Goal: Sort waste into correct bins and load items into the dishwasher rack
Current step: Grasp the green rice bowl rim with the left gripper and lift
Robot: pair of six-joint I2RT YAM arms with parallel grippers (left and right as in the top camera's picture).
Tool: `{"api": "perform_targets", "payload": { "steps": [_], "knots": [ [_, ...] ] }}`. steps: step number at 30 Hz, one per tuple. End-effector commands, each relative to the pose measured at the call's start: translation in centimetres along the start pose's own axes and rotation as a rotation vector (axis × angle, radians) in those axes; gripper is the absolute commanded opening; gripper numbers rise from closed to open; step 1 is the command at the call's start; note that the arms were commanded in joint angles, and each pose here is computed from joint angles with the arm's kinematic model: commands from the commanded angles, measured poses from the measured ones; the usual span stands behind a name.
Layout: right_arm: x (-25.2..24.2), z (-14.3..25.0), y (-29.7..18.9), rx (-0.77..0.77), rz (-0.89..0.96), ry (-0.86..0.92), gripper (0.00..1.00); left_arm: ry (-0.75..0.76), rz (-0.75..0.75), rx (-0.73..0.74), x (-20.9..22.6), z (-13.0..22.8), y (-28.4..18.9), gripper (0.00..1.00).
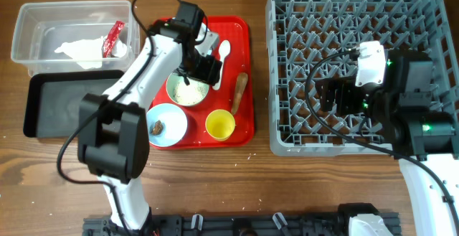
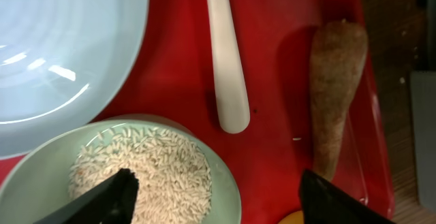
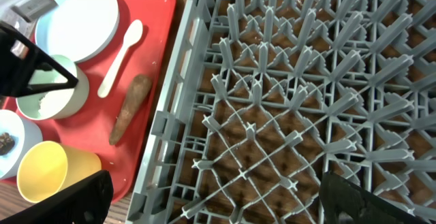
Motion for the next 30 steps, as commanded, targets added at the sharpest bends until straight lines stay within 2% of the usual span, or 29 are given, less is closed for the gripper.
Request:
{"api": "perform_targets", "payload": {
  "steps": [1,4,10,12,15,19,25,30],
  "knots": [
    [0.1,0.2,0.4,0.022,-0.020,0.013,0.98,-0.006,-0.010,0.056,-0.4,1.0,2.3,0.69],
    [0.2,0.5,0.7,0.041,-0.029,0.017,0.98,-0.068,-0.017,0.072,-0.2,1.1,3.3,0.61],
    [0.2,0.6,0.9,0.048,-0.031,0.020,0.98,-0.253,-0.111,0.061,1.4,0.9,4.5,0.60],
    [0.2,0.6,0.9,0.047,-0.034,0.019,0.98,-0.292,-0.123,0.054,1.6,0.9,4.5,0.52],
    [0.6,0.5,0.9,0.044,-0.053,0.021,0.99,-0.343,-0.136,0.061,1.7,1.2,4.4,0.47],
    [0.6,0.5,0.9,0.044,-0.056,0.021,0.99,-0.353,-0.138,0.066,1.8,1.3,4.4,0.45],
    [0.6,0.6,0.9,0.045,-0.057,0.022,0.99,-0.353,-0.143,0.067,1.9,1.4,4.4,0.33],
    [0.6,0.6,0.9,0.045,-0.056,0.029,0.99,-0.353,-0.162,0.065,2.2,1.4,4.3,0.30]
  ]
}}
Point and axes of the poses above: each gripper's point midway between its finger pads, its own y axis out along the fingers, its own x axis along the line the jaws close on, z = x × y, the point moved 1 cm from there along -y, back along the fingers, and after that the axes turned 14 degrees about -y, right-handed, at the moved point
